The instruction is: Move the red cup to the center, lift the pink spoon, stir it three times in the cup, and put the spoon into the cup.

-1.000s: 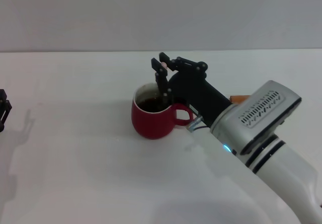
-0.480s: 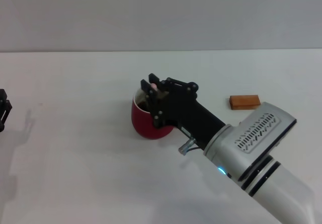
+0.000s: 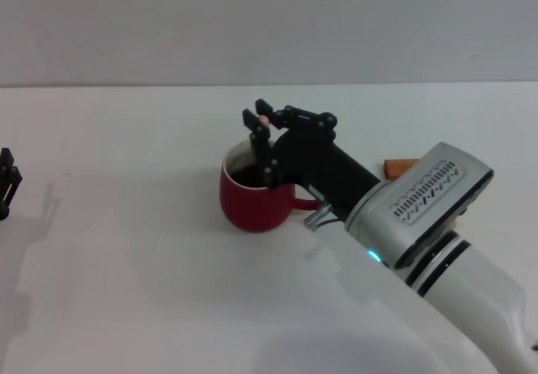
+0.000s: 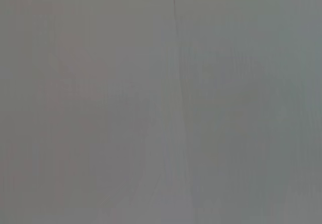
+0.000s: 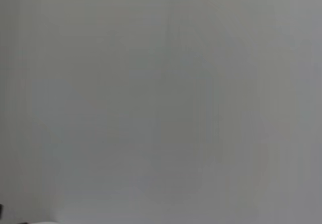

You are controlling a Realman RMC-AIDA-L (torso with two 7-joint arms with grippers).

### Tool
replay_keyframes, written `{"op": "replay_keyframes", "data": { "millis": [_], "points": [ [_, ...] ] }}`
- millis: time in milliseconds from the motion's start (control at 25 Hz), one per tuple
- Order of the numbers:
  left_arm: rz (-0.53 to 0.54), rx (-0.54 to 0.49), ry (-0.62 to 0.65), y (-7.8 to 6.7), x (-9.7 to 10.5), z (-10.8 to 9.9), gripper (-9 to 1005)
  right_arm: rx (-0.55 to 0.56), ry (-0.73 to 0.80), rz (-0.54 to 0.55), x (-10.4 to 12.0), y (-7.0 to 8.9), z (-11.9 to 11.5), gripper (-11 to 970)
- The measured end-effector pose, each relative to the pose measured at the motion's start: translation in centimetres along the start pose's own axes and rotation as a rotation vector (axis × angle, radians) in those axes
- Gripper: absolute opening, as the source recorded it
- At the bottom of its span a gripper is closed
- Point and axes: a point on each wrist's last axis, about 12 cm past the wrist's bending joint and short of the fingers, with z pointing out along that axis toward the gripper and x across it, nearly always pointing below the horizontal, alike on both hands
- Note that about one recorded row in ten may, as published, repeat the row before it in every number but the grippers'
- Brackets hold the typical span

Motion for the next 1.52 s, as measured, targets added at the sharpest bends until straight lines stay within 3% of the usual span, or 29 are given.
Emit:
{"op": "replay_keyframes", "data": {
  "millis": [320,600,760,1120,1360,1520],
  "points": [
    [-0.001,0.004,-0.001,-0.1,0.0,0.0,840,0.024,0.019,0.004,0.7,-0.3,-1.0,130],
    [-0.004,0.008,-0.001,-0.3,0.0,0.1,840,-0.014,0.021,0.042,0.9,1.6,-2.0,130],
    [-0.008,0.011,-0.003,-0.4,0.0,0.0,840,-0.033,0.013,0.035,0.7,1.8,-1.5,130],
    [-0.008,0.013,0.001,-0.4,0.0,-0.2,840,0.011,-0.004,0.009,-0.1,-0.1,0.0,131],
    [-0.008,0.013,0.001,-0.4,0.1,-0.2,840,0.001,-0.022,-0.006,-0.1,0.1,-0.5,166],
    [-0.009,0.01,0.0,-0.4,0.0,-0.2,840,0.026,-0.066,0.006,-0.2,0.1,-1.3,336]
  ]
}}
